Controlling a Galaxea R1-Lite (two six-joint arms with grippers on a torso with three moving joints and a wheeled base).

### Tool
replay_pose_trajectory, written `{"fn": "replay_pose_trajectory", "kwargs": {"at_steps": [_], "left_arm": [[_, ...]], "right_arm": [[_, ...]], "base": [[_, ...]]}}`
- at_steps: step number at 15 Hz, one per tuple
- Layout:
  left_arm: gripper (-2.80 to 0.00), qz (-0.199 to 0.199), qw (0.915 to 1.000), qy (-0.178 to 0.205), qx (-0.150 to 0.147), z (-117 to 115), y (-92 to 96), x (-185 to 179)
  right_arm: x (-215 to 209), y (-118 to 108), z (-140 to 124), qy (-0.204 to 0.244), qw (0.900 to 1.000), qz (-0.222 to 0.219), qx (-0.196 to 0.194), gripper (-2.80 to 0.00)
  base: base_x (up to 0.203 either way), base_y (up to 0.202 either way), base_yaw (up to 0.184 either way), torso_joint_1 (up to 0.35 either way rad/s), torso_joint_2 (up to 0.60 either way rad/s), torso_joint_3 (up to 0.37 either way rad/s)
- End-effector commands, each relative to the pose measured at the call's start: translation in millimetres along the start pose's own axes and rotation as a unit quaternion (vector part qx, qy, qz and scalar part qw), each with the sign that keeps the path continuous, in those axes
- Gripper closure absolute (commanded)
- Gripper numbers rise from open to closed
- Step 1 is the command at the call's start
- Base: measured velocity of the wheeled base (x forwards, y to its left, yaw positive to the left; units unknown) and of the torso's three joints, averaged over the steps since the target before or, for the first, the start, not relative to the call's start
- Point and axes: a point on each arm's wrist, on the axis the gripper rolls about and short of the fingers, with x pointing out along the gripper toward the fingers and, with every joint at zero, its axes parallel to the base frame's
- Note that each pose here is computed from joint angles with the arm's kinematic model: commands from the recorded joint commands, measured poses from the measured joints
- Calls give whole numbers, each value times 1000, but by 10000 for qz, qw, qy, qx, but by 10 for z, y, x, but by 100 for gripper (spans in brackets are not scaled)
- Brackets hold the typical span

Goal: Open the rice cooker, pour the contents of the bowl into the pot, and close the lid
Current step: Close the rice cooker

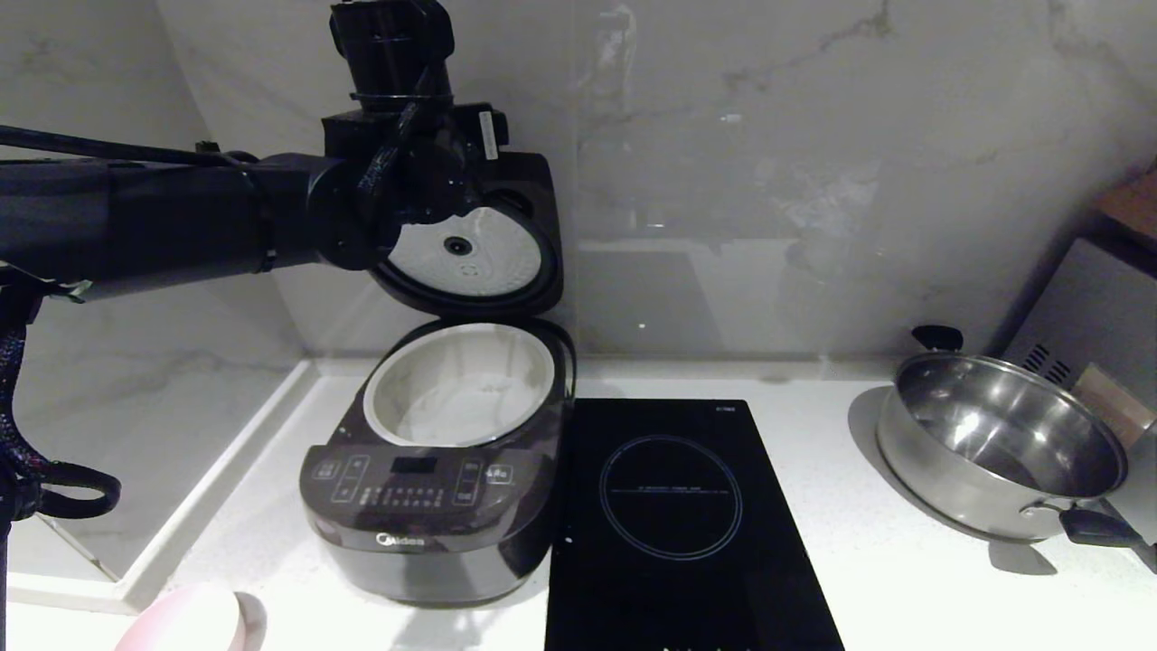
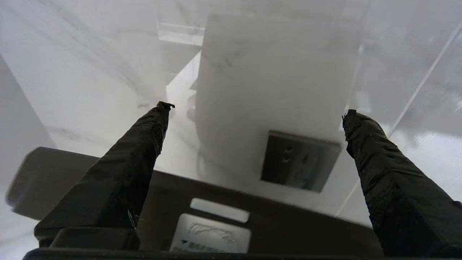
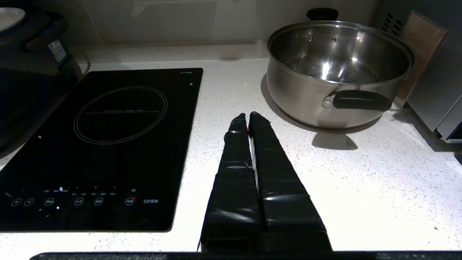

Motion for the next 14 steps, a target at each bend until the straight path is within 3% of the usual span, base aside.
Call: {"fn": "replay_pose_trajectory", "kwargs": {"at_steps": [1,5,9,14], "left_arm": [[-280,-5,10000,8,81,28,20,-42],[-280,-105,9968,328,716,-86,90,-131],[-280,-176,9942,527,918,-156,116,-187],[-280,-445,9874,932,1200,-208,277,-426]], "right_arm": [[-1,0,0,-12,10000,-3,1,0],[-1,0,0,-7,10000,7,1,0],[-1,0,0,-10,10000,10,1,0],[0,0,0,-4,10000,2,1,0]], "base": [[0,0,0,0,0,0],[0,0,0,0,0,0],[0,0,0,0,0,0],[0,0,0,0,0,0]]}}
